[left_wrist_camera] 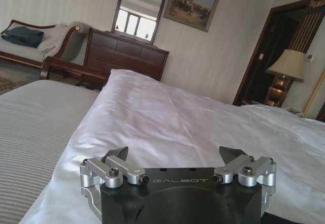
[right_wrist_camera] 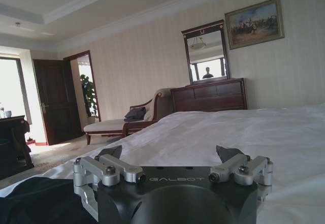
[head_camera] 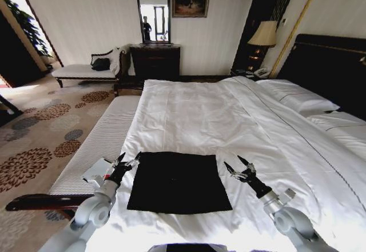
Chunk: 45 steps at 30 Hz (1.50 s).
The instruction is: Fold the clothes on the bed.
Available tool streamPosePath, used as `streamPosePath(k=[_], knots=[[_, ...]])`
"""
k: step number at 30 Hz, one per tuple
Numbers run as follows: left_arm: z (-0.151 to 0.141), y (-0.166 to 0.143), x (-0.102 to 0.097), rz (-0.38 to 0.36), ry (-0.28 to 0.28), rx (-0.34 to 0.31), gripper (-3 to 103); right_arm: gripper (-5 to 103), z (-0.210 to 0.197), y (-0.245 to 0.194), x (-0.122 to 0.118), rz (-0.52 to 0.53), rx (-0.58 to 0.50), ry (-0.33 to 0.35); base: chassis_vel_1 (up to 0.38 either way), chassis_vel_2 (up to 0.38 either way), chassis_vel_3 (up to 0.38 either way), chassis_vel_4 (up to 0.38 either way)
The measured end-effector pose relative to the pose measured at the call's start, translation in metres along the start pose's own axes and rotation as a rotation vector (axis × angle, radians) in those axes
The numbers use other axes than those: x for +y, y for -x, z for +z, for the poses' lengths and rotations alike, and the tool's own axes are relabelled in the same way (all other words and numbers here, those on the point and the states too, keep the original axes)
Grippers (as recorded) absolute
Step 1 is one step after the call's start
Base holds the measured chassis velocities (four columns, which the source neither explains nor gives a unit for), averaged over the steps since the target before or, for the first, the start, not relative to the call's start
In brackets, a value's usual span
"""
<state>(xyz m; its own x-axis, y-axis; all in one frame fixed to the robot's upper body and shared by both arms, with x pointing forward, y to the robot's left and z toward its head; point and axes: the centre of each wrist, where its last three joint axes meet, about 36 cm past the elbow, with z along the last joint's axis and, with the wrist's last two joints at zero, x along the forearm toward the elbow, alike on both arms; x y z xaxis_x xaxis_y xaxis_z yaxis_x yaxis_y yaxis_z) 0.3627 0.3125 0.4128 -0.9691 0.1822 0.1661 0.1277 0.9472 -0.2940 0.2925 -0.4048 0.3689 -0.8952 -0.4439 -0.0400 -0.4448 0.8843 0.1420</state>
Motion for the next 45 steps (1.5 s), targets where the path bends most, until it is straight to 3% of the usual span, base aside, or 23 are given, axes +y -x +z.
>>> streamPosePath(k=[3,7,16,24,28,30,32,35,39,42,45], knots=[[-0.006,0.032,0.01,-0.012,-0.029,0.033,100,100,0.001,-0.001,0.0,0.008,0.006,-0.004,0.0,0.0,0.0,0.0],[-0.002,0.049,0.022,-0.038,-0.056,0.071,100,100,-0.001,0.003,0.0,0.012,0.009,-0.004,0.0,0.0,0.0,0.0],[0.024,0.061,0.038,-0.055,-0.122,0.18,98,100,-0.007,0.021,-0.003,-0.002,0.011,-0.003,0.0,0.0,0.0,0.0],[0.033,0.071,0.033,-0.013,-0.159,0.202,96,100,-0.008,0.024,-0.003,0.0,0.013,-0.002,0.0,0.0,0.0,0.0],[0.036,0.074,0.033,-0.007,-0.168,0.23,88,100,-0.008,0.025,-0.004,0.002,0.013,-0.005,0.0,0.0,0.0,0.0],[0.037,0.076,0.033,-0.009,-0.18,0.241,76,100,-0.009,0.025,-0.004,0.003,0.014,-0.005,0.0,0.0,0.0,0.0],[0.037,0.077,0.032,-0.01,-0.185,0.245,76,100,-0.009,0.025,-0.004,0.003,0.014,-0.006,0.0,0.0,0.0,0.0],[0.038,0.081,0.031,-0.007,-0.19,0.256,60,100,-0.009,0.024,-0.004,0.004,0.015,-0.006,0.0,0.0,0.0,0.0],[0.039,0.085,0.028,-0.002,-0.198,0.264,49,100,-0.01,0.024,-0.004,0.004,0.014,-0.007,0.0,0.0,0.0,0.0],[0.041,0.093,0.026,-0.009,-0.216,0.276,33,100,-0.012,0.023,-0.004,0.007,0.01,-0.008,0.0,0.0,0.0,0.0],[0.041,0.094,0.025,-0.016,-0.231,0.284,30,100,-0.013,0.022,-0.004,0.009,0.01,-0.01,0.0,0.0,0.0,0.0]])
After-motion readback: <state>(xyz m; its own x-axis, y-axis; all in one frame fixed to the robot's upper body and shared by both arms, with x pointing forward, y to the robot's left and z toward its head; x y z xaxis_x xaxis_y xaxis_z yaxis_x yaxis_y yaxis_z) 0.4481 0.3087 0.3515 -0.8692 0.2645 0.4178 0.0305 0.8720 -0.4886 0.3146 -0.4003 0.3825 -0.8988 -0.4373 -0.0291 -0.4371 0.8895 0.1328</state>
